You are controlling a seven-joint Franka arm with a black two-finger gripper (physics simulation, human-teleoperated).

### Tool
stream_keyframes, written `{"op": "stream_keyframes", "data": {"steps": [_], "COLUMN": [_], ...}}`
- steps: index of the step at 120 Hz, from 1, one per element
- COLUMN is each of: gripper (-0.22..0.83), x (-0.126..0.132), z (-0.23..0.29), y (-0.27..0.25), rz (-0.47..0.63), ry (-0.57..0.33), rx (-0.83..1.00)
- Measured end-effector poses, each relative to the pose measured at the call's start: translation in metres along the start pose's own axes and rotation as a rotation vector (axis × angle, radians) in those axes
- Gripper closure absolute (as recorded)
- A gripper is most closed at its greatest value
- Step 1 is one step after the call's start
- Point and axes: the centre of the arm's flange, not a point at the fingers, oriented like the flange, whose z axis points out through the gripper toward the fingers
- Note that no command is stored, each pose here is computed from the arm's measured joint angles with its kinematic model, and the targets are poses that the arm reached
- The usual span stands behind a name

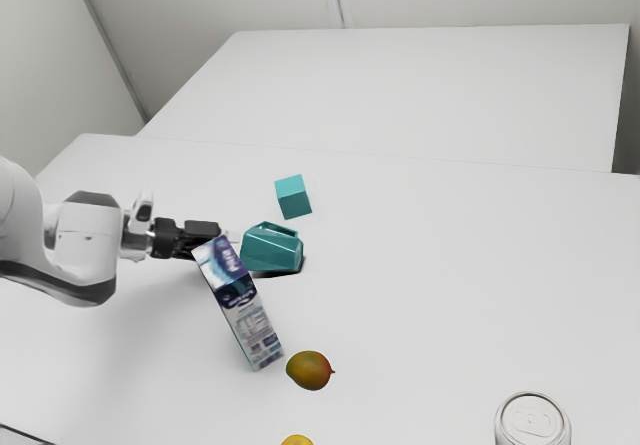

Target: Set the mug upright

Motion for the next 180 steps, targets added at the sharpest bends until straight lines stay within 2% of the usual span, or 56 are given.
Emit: {"op": "stream_keyframes", "data": {"steps": [35, 64, 85, 99, 132, 159, 168, 180], "gripper": [0.08, 0.32, 0.59, 0.68, 0.77, 0.78, 0.79, 0.79], "x": [0.001, 0.0, 0.003, 0.005, 0.014, 0.036, 0.042, 0.046], "z": [0.012, 0.028, 0.029, 0.03, 0.033, 0.029, 0.026, 0.021], "y": [0.006, 0.013, 0.017, 0.02, 0.036, 0.071, 0.095, 0.128], "rz": [0.046, 0.06, 0.077, 0.09, 0.132, 0.206, 0.278, 0.408], "ry": [0.026, 0.046, 0.06, 0.063, 0.072, 0.095, 0.036, -0.114], "rx": [-0.002, -0.001, 0.002, 0.005, 0.003, 0.006, 0.028, 0.081]}}
